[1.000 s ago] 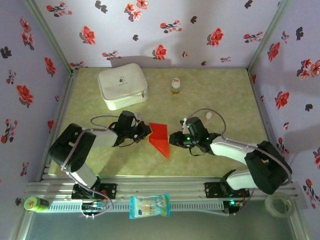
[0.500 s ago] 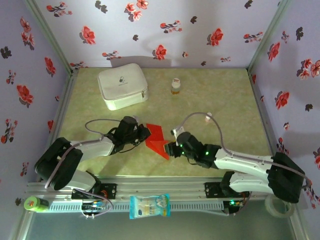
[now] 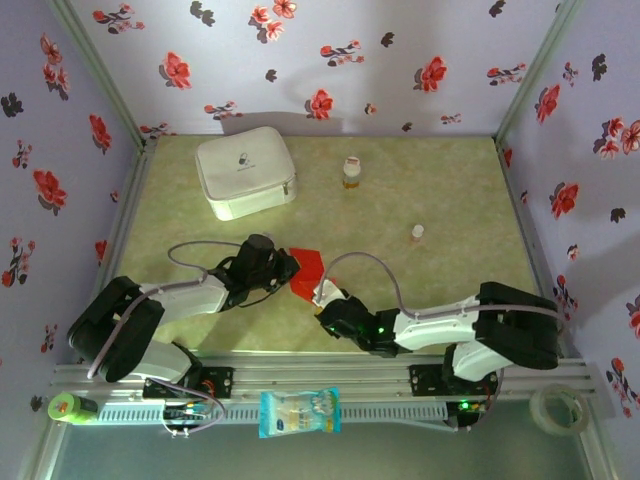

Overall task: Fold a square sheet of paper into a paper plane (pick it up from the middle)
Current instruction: Perform the fourth fold on the wing at the bottom-center of the table.

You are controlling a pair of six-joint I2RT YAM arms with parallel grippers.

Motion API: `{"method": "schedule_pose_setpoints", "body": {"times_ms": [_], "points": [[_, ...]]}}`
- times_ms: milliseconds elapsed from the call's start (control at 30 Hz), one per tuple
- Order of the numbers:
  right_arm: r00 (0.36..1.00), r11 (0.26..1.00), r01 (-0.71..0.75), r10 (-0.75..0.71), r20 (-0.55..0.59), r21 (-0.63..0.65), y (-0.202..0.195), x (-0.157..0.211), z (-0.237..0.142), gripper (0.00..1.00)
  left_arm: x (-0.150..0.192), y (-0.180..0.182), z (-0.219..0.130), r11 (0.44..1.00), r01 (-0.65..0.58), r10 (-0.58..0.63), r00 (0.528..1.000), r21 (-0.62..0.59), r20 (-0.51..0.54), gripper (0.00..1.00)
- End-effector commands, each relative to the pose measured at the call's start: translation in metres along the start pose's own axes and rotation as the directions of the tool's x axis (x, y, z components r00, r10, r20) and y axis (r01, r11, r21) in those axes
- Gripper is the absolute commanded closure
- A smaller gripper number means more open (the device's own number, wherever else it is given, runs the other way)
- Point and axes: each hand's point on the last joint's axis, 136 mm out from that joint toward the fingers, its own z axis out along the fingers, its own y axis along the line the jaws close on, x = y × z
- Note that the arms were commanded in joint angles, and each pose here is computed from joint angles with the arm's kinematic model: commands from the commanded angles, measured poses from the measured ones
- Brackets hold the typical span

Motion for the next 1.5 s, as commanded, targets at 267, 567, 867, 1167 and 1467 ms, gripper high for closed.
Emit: {"method": "schedule_pose_setpoints", "body": {"times_ms": [267,567,867,1167,1467], "points": [[0.999,0.996,0.039,-0.042,0.027,0.084,0.001,-0.015,0.018,0.58,-0.002,-0.006,-0.003,1.000,0.012,-0.012,1.000,0.007,0.019,1.00],[1.000,0.996,0.010,-0.011,0.013,0.090,0.000,-0.007,0.019,0.68,-0.002,-0.006,-0.003,1.000,0.011,-0.011,1.000,0.007,0.017,1.00],[1.000,0.993,0.000,0.000,0.006,0.117,-0.005,-0.005,0.020,0.81,-0.001,-0.003,-0.003,1.000,0.008,-0.008,1.000,-0.003,0.015,0.99],[1.000,0.993,0.000,-0.002,0.010,0.122,-0.006,-0.006,0.019,0.88,-0.004,0.003,-0.003,0.999,0.006,-0.005,1.000,-0.033,0.025,0.76],[1.000,0.993,0.009,-0.010,0.003,0.115,-0.005,-0.004,0.020,0.87,-0.010,0.003,0.002,0.999,-0.016,0.017,1.000,-0.049,0.007,0.67]]}}
